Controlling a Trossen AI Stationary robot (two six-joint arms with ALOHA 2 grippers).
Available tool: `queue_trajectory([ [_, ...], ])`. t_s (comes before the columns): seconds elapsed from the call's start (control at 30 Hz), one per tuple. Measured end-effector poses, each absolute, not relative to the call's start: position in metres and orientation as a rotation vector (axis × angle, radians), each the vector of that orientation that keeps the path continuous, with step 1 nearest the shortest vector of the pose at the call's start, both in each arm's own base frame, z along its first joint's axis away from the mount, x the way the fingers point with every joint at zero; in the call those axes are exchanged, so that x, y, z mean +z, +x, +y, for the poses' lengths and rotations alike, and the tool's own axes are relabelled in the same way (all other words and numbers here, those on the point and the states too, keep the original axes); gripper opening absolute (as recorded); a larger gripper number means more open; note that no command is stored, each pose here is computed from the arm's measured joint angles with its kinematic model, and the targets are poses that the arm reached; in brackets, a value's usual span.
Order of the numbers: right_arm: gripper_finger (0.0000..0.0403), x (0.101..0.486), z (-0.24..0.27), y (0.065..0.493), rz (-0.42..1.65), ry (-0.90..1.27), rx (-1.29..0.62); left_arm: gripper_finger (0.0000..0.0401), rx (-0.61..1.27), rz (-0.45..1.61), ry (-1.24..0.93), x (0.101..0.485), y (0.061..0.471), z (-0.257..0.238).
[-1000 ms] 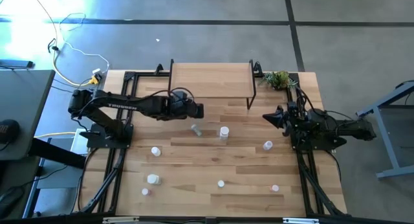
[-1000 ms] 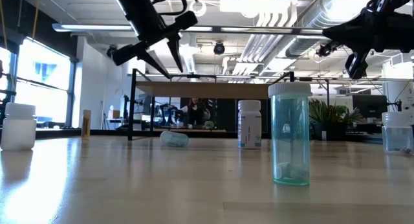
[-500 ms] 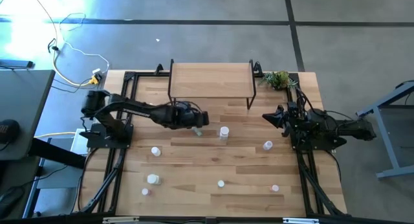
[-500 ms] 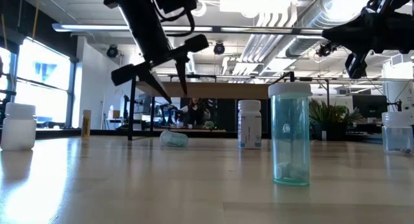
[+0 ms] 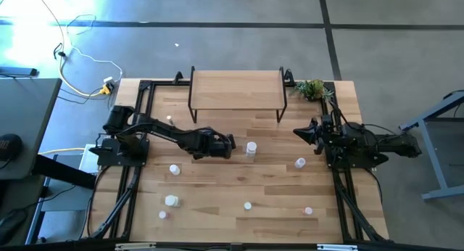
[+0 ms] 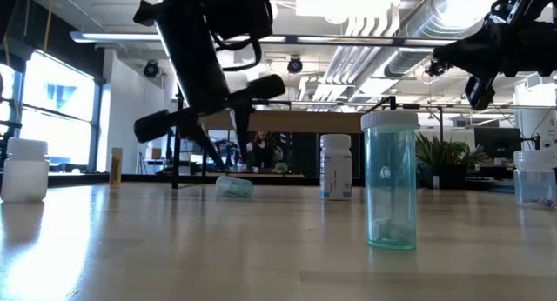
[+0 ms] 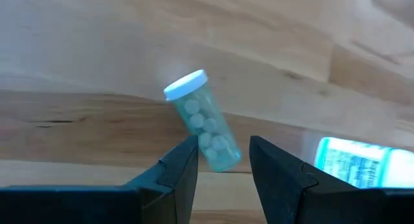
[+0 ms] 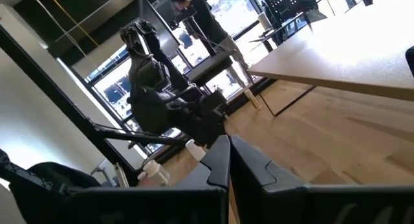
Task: Pick and place medicine bottles onto shelf by color
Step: Put the top blue pill bottle on the shelf
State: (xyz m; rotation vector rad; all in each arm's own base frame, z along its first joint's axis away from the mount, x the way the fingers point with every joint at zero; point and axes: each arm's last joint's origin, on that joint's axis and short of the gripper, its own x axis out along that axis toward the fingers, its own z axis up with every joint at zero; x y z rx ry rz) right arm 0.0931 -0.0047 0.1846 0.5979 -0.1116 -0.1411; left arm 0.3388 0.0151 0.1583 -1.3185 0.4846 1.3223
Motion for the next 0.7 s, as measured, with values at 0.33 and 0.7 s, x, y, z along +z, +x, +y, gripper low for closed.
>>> queue_trajectory([
  [0.33, 0.0000, 0.183, -0.005, 0.093, -0.096, 0.597, -0.146, 0.0126, 1.347, 0.489, -1.322, 0.144, 0.344, 0.020],
  [0.7, 0.0000, 0.183, -0.005, 0.093, -0.096, 0.597, -0.146, 0.0126, 1.369, 0.560, -1.293, 0.142, 0.339, 0.030],
])
